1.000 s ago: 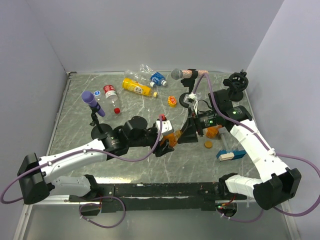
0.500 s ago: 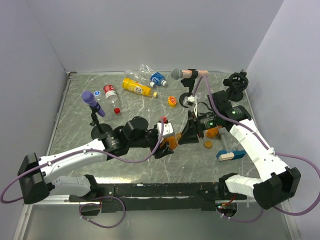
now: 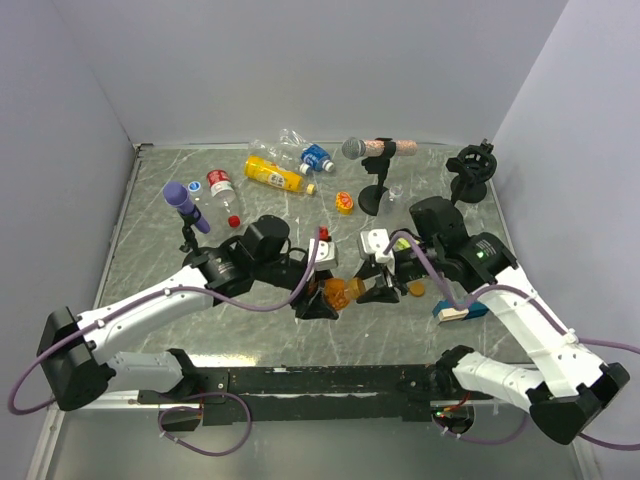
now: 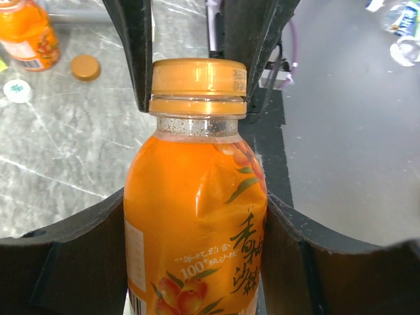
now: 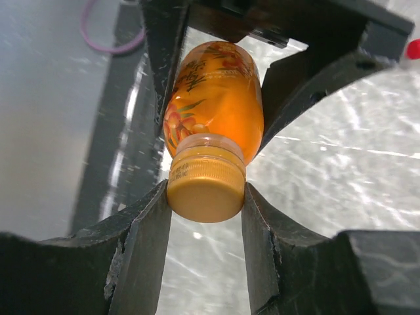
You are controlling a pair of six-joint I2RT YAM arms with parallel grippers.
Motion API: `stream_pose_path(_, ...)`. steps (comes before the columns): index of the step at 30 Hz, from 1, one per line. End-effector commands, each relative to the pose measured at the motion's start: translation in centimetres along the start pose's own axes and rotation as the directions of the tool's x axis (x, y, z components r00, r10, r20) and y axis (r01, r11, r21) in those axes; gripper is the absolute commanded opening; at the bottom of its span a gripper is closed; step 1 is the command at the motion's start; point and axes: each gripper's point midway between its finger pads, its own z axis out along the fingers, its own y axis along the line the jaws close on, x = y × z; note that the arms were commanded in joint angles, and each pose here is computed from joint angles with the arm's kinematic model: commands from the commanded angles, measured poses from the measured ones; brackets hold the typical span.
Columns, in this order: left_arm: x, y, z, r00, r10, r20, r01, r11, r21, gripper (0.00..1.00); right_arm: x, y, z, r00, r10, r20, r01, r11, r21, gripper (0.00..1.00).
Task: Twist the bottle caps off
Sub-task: Unscrew the bottle cap from the plastic bottle.
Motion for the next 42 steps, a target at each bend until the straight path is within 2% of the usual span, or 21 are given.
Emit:
stream_pose_path(1, -2.1, -0.2, -0.2, 0.999, 0.006, 0.049, -0.010, 0.997, 0.080, 0.13, -1.6, -0.3, -0.4, 0.970, -0.242, 0.014, 0.241, 0.970, 0.038, 0.00)
stream_pose_path(5, -1.1, 0.2, 0.5, 1.000, -0.029, 0.010, 0.028, 0.994, 0.109, 0.13, -1.1, -1.6, -0.9, 0.962, -0.269, -0.039, 0.272, 0.955, 0.118, 0.00)
stream_pose_path(6, -1.1, 0.5, 0.7, 0.999, -0.032, 0.002, 0.032, 0.994, 0.101, 0.13, -0.8, -2.0, -0.9, 0.965, -0.257, -0.052, 0.262, 0.955, 0.137, 0.05)
stream_pose_path(7, -0.9, 1.0, 0.8, 0.999, -0.036, -0.006, 0.036, 0.996, 0.079, 0.13, -0.8, -2.3, -1.0, 0.974, -0.222, -0.053, 0.227, 0.961, 0.159, 0.20)
stream_pose_path(10, -0.7, 2.7, 0.6, 0.999, -0.037, -0.018, 0.037, 0.999, -0.032, 0.13, -1.1, -2.4, -1.7, 0.996, -0.083, -0.014, 0.085, 0.975, 0.206, 0.85)
stream_pose_path(11, -0.5, 3.3, 0.4, 0.999, -0.031, -0.019, 0.030, 0.997, -0.072, 0.13, -1.3, -2.1, -1.9, 0.999, -0.038, 0.016, 0.034, 0.979, 0.199, 0.93)
stream_pose_path(13, -0.7, 4.0, -0.1, 1.000, -0.020, 0.001, 0.020, 0.990, -0.142, 0.13, -1.9, -1.3, -2.3, 0.995, 0.059, 0.078, -0.071, 0.984, 0.162, 0.99)
stream_pose_path(16, -1.0, 4.2, -0.5, 0.999, 0.015, 0.037, -0.007, 0.978, -0.210, 0.13, -2.0, -1.4, -2.9, 0.938, 0.307, 0.162, -0.327, 0.938, 0.119, 0.99)
stream_pose_path(19, -1.2, 4.2, -0.1, 0.997, 0.060, 0.041, -0.047, 0.959, -0.278, 0.13, -0.9, -2.2, -2.9, 0.776, 0.593, 0.214, -0.612, 0.790, 0.032, 0.99)
stream_pose_path(22, -1.3, 4.4, 0.6, 0.996, 0.088, 0.025, -0.074, 0.937, -0.341, 0.13, -0.1, -2.1, -2.3, 0.637, 0.745, 0.197, -0.744, 0.662, -0.095, 0.99)
stream_pose_path(24, -1.6, 4.5, 1.0, 0.995, 0.101, 0.017, -0.087, 0.924, -0.372, 0.13, 0.5, -2.7, -1.9, 0.605, 0.771, 0.199, -0.774, 0.628, -0.080, 0.98)
stream_pose_path(26, -1.6, 4.7, 1.3, 0.995, 0.103, 0.017, -0.088, 0.917, -0.390, 0.13, 1.1, -3.1, -1.7, 0.589, 0.785, 0.192, -0.790, 0.609, -0.069, 0.96)
stream_pose_path(30, -1.9, 5.1, 1.4, 0.994, 0.105, 0.024, -0.086, 0.907, -0.412, 0.13, 1.2, -3.2, -1.7, 0.581, 0.794, 0.178, -0.799, 0.598, -0.065, 0.80)
stream_pose_path(34, -1.7, 5.0, 1.7, 0.995, 0.103, 0.018, -0.086, 0.909, -0.408, 0.13, 1.1, -3.3, -1.6, 0.579, 0.795, 0.180, -0.797, 0.598, -0.082, 0.71)
stream_pose_path(40, -1.7, 4.8, 2.0, 0.995, 0.100, 0.017, -0.086, 0.918, -0.388, 0.13, 1.0, -3.7, -1.6, 0.580, 0.794, 0.181, -0.795, 0.600, -0.088, 0.69)
stream_pose_path(42, -1.7, 4.7, 2.1, 0.995, 0.100, 0.017, -0.086, 0.920, -0.382, 0.13, 1.0, -3.8, -1.6, 0.581, 0.793, 0.183, -0.793, 0.602, -0.090, 0.63)
